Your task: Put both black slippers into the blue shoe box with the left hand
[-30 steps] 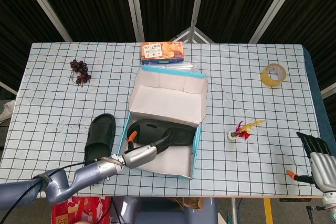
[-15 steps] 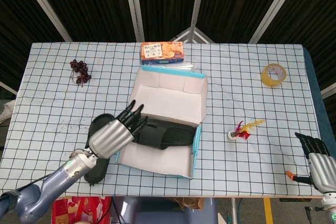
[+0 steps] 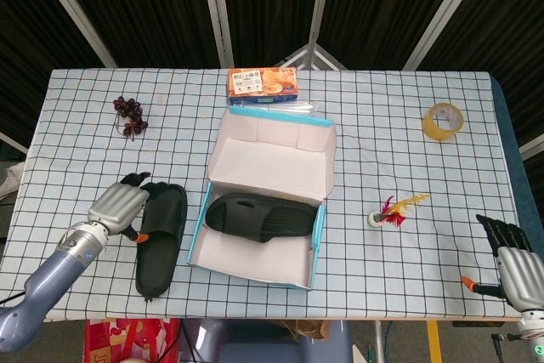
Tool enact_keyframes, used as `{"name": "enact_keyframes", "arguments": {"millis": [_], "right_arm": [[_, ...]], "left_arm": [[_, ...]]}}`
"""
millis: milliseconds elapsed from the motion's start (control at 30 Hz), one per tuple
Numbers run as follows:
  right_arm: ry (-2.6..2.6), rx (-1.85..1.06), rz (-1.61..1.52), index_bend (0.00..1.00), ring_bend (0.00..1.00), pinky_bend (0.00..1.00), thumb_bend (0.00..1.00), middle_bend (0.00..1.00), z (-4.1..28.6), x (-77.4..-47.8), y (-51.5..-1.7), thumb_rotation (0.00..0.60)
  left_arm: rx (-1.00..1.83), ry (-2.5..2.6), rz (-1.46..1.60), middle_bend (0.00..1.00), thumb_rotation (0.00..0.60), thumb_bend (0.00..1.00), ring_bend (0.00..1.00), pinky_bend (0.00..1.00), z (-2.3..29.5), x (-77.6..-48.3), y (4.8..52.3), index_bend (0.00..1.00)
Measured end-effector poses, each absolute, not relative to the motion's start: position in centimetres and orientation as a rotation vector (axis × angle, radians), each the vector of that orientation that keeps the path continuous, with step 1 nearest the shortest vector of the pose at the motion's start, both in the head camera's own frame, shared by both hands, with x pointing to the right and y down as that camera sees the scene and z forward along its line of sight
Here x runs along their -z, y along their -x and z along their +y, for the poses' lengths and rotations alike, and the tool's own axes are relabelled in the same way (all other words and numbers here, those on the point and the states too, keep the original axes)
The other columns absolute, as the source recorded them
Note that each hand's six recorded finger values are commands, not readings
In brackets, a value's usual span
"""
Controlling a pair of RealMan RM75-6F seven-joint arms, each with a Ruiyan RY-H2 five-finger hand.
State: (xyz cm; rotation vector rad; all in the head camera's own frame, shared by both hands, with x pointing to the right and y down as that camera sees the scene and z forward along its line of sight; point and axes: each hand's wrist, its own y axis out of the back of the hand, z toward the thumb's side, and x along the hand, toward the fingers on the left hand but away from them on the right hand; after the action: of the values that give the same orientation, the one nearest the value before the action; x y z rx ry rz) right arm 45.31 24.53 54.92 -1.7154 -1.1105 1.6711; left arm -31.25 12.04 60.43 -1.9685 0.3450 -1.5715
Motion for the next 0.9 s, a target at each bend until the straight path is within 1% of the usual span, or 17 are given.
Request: {"name": "enact_keyframes", "arguments": {"millis": [233, 367, 567, 900], "right_arm": [[1.717, -1.674, -1.107, 0.05, 0.08, 0.04, 0.16, 0.11, 24.5, -54.9, -45.3, 0.6], [1.718, -1.678, -1.101, 0.05, 0.08, 0.04, 0.16, 0.11, 24.5, -55.1, -45.3, 0.6], [1.713, -1.685, -1.097, 0.05, 0.08, 0.04, 0.16, 0.11, 24.5, -55.1, -45.3, 0.6], [1.71, -1.704, -1.098, 0.05, 0.08, 0.04, 0.16, 0.11, 24.5, -55.3, -45.4, 0.6]], "left_arm": [[1.675, 1.986, 0.286, 0.19, 0.572, 0.16, 0.0, 0.07, 11.5, -62.0, 32.3, 0.11], [1.69, 1.986, 0.287, 0.18, 0.573, 0.15, 0.0, 0.06, 11.1, -63.0, 32.1, 0.1], [1.691, 1.972, 0.233, 0.17, 0.574, 0.15, 0.0, 0.05, 10.6, -64.7, 31.3, 0.1], [1.689, 1.977, 0.124, 0.18, 0.582, 0.15, 0.0, 0.05, 10.8, -66.7, 29.4, 0.09]]}}
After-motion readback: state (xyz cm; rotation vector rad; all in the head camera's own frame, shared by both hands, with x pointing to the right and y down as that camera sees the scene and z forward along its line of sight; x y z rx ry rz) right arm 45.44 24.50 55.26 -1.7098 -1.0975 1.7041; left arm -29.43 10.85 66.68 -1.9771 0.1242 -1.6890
